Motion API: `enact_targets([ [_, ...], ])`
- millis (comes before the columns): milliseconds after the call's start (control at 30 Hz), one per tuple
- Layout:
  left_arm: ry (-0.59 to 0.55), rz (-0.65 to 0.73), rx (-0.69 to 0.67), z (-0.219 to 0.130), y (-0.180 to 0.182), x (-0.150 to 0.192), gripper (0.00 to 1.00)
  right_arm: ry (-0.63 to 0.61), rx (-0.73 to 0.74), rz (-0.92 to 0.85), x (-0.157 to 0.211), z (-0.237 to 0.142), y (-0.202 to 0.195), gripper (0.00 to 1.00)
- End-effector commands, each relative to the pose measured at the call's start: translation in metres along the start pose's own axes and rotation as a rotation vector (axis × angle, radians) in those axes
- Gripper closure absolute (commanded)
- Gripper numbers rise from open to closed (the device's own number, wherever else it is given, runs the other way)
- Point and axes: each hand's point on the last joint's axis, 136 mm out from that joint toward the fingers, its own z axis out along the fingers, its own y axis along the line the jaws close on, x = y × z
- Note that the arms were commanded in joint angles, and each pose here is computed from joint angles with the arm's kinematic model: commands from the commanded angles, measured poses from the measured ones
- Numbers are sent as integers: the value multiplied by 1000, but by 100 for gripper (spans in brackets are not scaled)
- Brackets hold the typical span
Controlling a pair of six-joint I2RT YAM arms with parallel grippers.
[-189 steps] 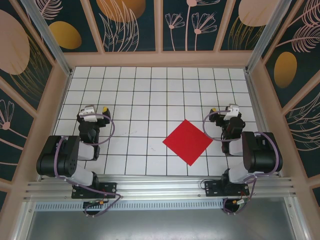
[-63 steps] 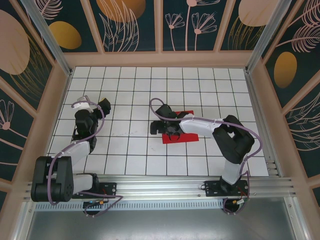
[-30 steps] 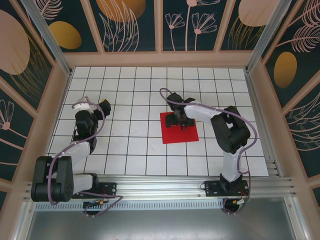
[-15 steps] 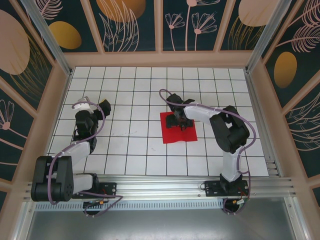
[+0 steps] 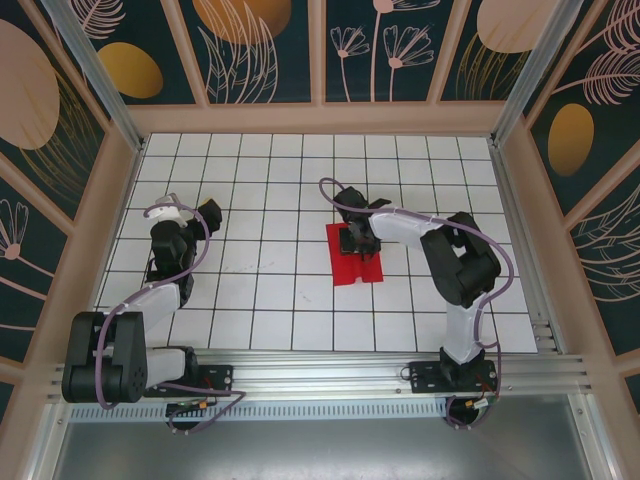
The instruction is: Fold a paper plane with a square sheet of paper (pick it up from the middle)
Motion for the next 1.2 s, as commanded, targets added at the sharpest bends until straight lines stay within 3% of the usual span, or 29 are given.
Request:
enact_targets([
  [0,-4,-44,36,3,-7,-6,2,-1,-232,-19,3,-14,51,68],
  [200,113,-154,170,10,-34,6,1,-95,-593,-40,-18,-65,122,75],
  [367,235,-259,322,13,-65,19,3,-125,-750,-55,-20,-87,144,76],
  [533,341,-316,393,13,-85,34,11,-102,-748,-44,-16,-76,137,77],
  [733,473,-290,403,9,-106,72,19,-47,-717,-12,-7,-51,118,76],
  [1167,667,-346,542,-8,-160,134,60,21,-631,48,6,-11,83,76],
])
